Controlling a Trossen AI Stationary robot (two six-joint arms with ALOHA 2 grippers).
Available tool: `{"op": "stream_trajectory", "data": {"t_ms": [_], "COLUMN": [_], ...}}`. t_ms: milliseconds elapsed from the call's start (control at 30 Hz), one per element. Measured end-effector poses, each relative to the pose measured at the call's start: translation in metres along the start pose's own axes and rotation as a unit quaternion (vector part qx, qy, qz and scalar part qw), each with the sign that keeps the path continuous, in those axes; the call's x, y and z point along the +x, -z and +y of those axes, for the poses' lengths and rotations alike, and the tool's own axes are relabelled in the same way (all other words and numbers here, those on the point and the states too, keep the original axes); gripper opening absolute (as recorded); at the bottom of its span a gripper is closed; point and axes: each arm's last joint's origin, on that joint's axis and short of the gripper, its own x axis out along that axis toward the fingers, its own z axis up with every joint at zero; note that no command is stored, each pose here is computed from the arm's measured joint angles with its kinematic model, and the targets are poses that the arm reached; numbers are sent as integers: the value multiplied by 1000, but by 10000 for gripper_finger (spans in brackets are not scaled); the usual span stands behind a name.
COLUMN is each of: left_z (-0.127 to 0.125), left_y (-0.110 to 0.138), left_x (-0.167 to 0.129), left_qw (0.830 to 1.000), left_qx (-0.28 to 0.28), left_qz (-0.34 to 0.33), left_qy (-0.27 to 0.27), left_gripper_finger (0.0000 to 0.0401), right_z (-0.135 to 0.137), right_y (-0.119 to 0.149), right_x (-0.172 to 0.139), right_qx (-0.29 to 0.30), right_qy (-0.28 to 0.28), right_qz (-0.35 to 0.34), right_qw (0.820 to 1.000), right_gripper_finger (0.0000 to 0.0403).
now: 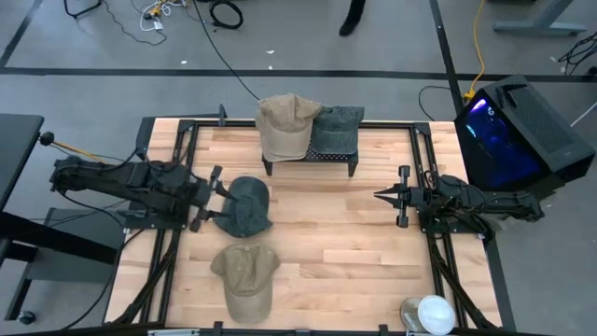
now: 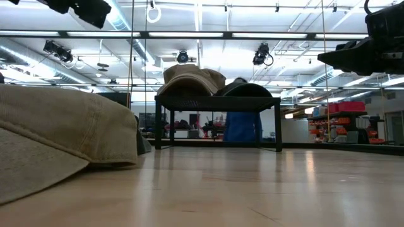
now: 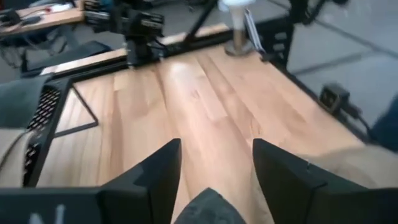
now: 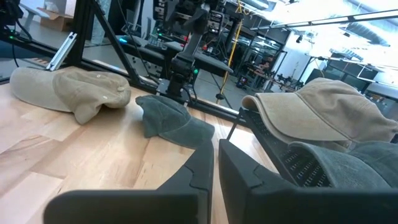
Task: Pick & Place hat
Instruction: Move the black cap to the center of the table
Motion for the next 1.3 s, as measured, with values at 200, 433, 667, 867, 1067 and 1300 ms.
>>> {"op": "stream_trajectory", "data": {"t_ms": [200, 433, 667, 867, 1067, 1300], "left_z": [1, 4, 5, 5, 4, 4], "left_y": [-5, -13, -19, -14, -3, 8], "left_x": [12, 26, 35, 46, 60, 73], "left_qw": [997, 993, 980, 962, 944, 926], "left_qx": [64, 89, 137, 175, 203, 213], "left_qz": [45, 74, 133, 190, 236, 286], "left_qy": [21, 30, 55, 84, 111, 122], "left_gripper_finger": [220, 220, 220, 220, 220, 220], "right_z": [0, 0, 0, 0, 0, 0], "right_y": [0, 0, 0, 0, 0, 0], "right_x": [0, 0, 0, 0, 0, 0], "right_qx": [0, 0, 0, 0, 0, 0], "right_qy": [0, 0, 0, 0, 0, 0], "right_qz": [0, 0, 0, 0, 0, 0], "right_qw": [1000, 1000, 1000, 1000, 1000, 1000], "right_gripper_finger": [29, 29, 29, 29, 29, 29]}}
